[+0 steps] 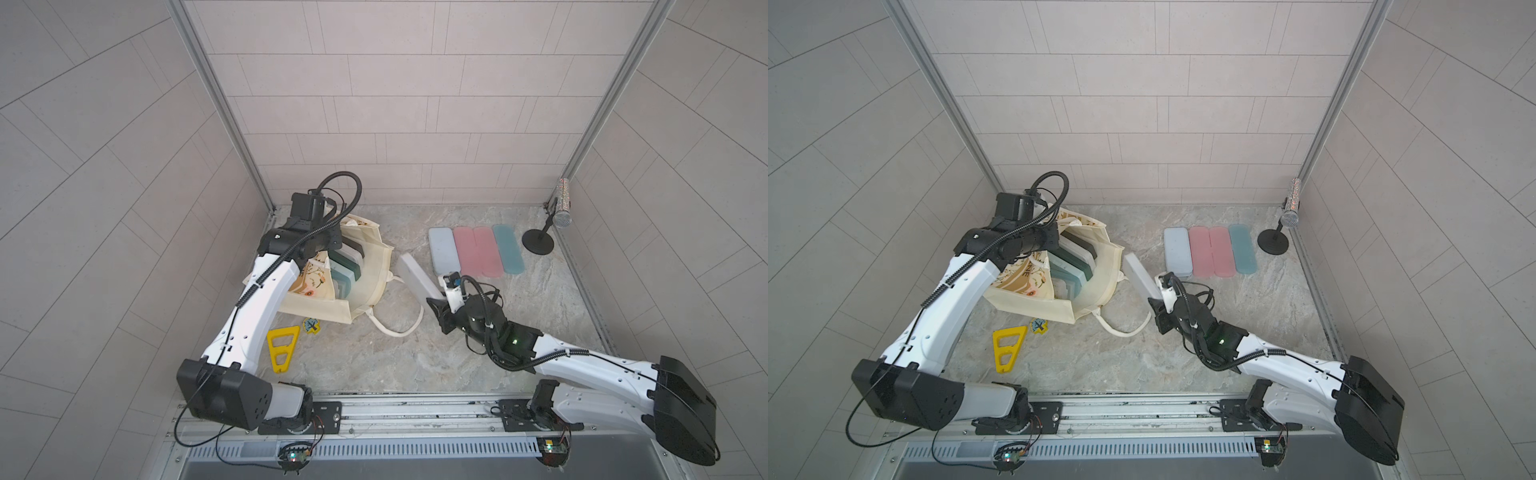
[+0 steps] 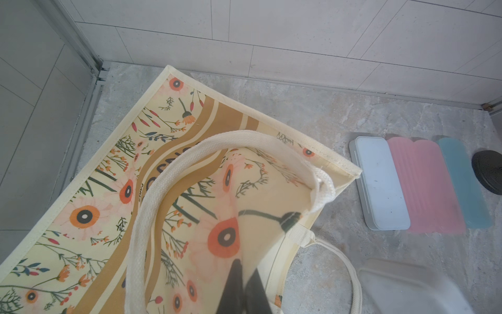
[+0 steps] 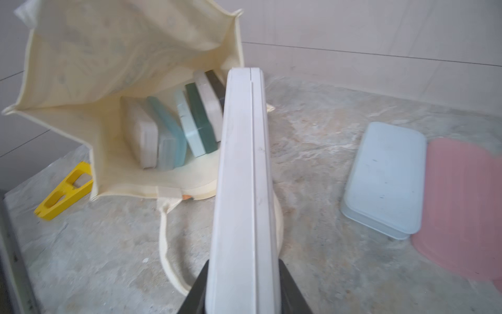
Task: Take out the pencil case from the canvas bag
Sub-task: Pick up the pencil case from the canvas bag, then place the pencil case at the center of the board.
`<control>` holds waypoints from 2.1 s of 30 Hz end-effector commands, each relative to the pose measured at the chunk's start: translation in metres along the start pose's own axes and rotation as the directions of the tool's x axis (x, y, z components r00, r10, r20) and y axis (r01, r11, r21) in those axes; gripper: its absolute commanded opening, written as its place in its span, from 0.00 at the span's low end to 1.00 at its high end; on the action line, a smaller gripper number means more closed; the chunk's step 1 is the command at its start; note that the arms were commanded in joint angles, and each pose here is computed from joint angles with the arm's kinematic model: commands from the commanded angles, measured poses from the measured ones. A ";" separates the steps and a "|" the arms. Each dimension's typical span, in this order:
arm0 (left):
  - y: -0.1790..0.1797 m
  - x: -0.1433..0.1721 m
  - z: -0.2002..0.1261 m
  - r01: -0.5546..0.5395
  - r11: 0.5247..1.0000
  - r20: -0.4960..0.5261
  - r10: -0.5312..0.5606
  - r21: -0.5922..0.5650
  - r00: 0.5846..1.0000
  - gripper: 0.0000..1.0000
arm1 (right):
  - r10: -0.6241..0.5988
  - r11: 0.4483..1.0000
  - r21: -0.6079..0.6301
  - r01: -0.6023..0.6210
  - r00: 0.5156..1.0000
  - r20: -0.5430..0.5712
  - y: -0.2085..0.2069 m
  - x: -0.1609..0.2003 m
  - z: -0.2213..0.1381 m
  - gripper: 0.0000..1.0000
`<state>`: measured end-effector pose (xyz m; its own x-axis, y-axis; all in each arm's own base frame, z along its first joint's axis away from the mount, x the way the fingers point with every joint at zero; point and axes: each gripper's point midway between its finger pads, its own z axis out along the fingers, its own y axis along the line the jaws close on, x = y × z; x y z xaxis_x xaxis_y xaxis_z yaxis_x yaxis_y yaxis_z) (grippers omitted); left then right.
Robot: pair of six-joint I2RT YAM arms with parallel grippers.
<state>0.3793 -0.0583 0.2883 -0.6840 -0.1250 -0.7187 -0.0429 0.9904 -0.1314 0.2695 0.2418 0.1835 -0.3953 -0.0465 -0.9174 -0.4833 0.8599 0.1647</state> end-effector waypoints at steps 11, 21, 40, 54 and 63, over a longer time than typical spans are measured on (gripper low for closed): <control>0.012 -0.040 -0.085 0.025 1.000 0.207 -0.021 -0.015 0.978 0.00 | 0.350 0.925 0.121 -0.361 0.931 0.107 -0.052 -0.048 0.090 0.15; 0.019 -0.034 -0.107 0.009 0.999 0.222 0.000 -0.039 0.975 0.00 | 0.239 0.924 0.307 -0.228 0.971 0.003 -0.067 -0.042 0.163 0.17; 0.066 -0.026 -0.126 0.066 0.956 0.257 0.011 -0.286 0.966 0.00 | -0.261 0.685 0.481 0.548 0.800 -0.540 -0.092 -0.020 0.199 0.19; 0.058 -0.025 -0.117 0.055 0.968 0.237 0.005 -0.245 0.972 0.00 | -0.320 0.549 0.467 0.693 0.691 -0.649 -0.093 -0.009 0.202 0.25; 0.055 -0.026 -0.116 0.051 0.971 0.233 0.006 -0.234 0.972 0.00 | -0.302 0.598 0.453 0.661 0.710 -0.636 -0.087 -0.003 0.206 0.47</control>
<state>0.3018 0.0030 0.3339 -0.6386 -0.1011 -0.7628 -0.2186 0.9743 0.0539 0.4757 0.2708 0.1003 -0.6230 -0.6149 -0.4835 -0.1820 0.7151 -0.6749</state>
